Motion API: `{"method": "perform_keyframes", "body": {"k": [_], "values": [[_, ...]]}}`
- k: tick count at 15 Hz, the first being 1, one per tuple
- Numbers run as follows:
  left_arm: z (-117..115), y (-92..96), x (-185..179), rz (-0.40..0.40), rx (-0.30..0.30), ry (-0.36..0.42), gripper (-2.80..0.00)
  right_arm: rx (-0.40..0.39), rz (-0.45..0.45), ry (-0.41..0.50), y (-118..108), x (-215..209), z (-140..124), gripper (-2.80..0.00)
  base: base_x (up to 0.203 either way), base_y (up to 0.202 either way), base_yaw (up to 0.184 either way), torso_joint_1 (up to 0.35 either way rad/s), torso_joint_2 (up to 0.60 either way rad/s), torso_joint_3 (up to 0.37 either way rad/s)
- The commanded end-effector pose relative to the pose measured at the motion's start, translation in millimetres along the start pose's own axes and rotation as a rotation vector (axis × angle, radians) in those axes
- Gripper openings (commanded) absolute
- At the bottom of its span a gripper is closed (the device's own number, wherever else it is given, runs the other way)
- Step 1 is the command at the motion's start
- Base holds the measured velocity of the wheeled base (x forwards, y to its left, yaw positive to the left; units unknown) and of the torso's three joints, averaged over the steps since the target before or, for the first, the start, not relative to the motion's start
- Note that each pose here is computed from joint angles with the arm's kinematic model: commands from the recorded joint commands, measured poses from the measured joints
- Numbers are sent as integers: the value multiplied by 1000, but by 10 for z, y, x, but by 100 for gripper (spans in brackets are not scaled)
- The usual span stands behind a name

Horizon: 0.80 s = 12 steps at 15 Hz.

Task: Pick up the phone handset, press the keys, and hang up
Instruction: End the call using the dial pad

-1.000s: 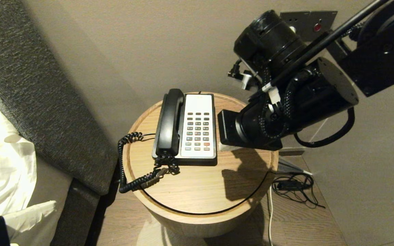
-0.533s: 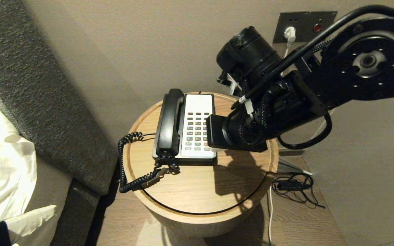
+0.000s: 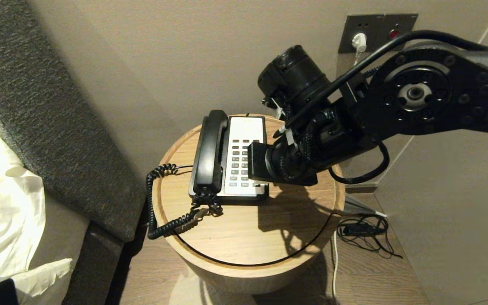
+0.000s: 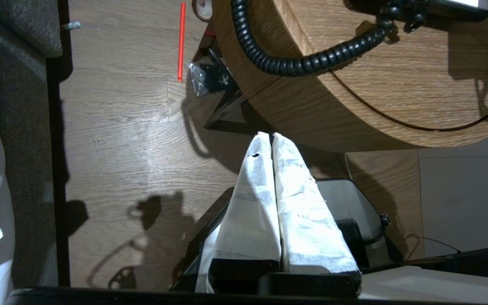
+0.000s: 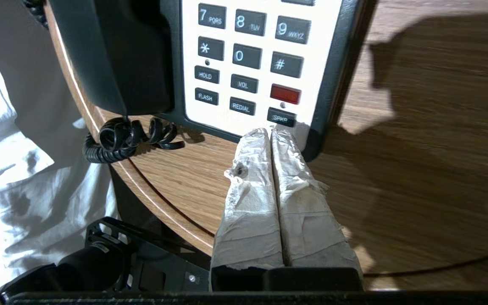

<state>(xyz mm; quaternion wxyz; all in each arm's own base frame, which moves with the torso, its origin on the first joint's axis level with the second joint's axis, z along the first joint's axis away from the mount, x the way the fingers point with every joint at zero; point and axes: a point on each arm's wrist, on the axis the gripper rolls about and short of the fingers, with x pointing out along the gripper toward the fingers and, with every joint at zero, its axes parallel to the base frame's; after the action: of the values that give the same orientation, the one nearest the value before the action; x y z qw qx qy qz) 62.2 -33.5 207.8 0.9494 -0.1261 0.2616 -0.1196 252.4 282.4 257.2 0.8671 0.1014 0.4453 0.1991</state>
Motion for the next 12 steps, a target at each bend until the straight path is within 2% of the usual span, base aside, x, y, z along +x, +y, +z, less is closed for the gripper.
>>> {"method": "perform_keyframes", "body": {"k": [1,12], "values": [[-6,0,12,5,-1,6,-280,0,-13,15,-5,83,-15,-280,0,0,0,0,0,0],[-37,12,31,12,3,19,-280,0,-20,0,-55,189,41,-280,0,0,0,0,0,0]]}}
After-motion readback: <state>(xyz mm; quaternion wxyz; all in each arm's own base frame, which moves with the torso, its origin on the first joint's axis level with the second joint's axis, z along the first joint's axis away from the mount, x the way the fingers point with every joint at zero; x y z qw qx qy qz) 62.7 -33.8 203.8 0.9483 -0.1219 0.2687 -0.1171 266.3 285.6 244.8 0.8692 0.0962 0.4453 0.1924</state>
